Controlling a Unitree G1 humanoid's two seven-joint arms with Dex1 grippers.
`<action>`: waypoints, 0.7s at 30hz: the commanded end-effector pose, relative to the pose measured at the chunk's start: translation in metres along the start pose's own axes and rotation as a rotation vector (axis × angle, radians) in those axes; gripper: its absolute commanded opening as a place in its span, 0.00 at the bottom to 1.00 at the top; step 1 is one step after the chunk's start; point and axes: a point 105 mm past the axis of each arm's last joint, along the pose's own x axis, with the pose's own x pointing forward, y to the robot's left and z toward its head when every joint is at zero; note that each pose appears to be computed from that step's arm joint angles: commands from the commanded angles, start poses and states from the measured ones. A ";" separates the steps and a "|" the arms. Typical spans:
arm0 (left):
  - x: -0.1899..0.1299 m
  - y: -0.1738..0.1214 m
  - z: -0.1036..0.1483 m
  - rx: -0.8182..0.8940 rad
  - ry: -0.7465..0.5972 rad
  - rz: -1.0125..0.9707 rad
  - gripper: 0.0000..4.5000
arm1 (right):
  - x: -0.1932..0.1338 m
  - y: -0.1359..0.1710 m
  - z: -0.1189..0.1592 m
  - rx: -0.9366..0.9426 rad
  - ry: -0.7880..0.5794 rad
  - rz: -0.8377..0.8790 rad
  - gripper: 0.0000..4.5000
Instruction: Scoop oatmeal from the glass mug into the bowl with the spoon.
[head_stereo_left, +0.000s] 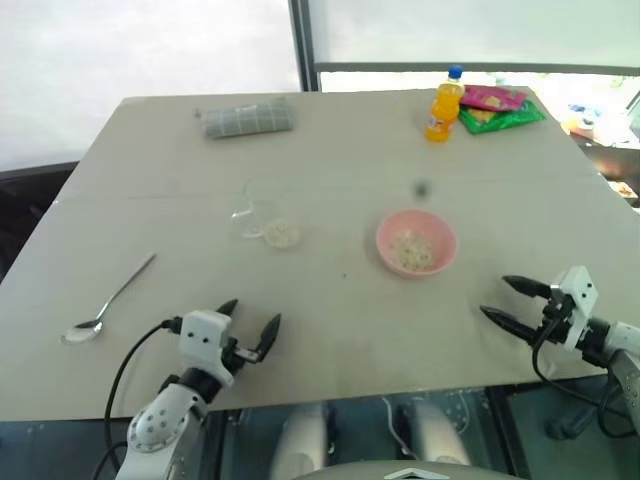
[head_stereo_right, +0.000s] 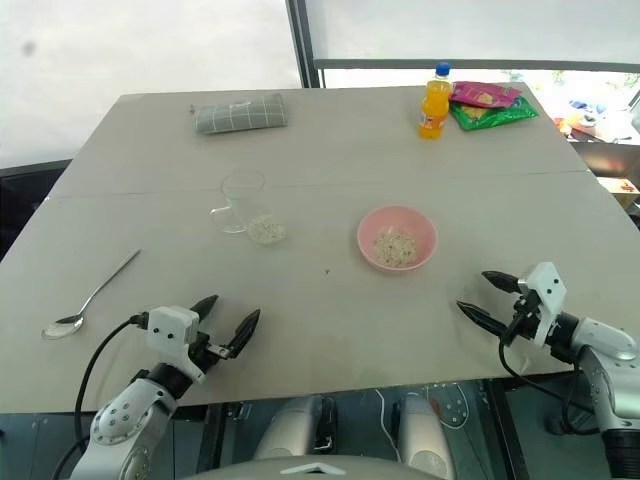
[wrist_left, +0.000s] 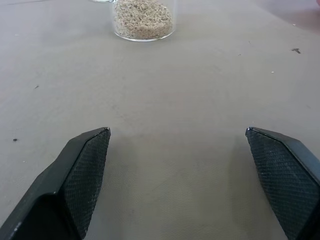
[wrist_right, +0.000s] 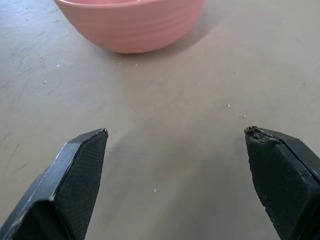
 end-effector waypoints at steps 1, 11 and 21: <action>0.000 0.001 -0.007 0.011 0.045 0.012 1.00 | -0.002 -0.005 0.009 -0.047 -0.025 -0.007 0.98; -0.001 0.040 0.013 0.088 0.103 0.110 1.00 | 0.013 0.054 0.053 -0.129 -0.036 0.339 0.98; -0.023 0.122 0.053 0.151 0.227 0.215 1.00 | 0.040 0.099 0.119 -0.182 -0.159 0.543 0.98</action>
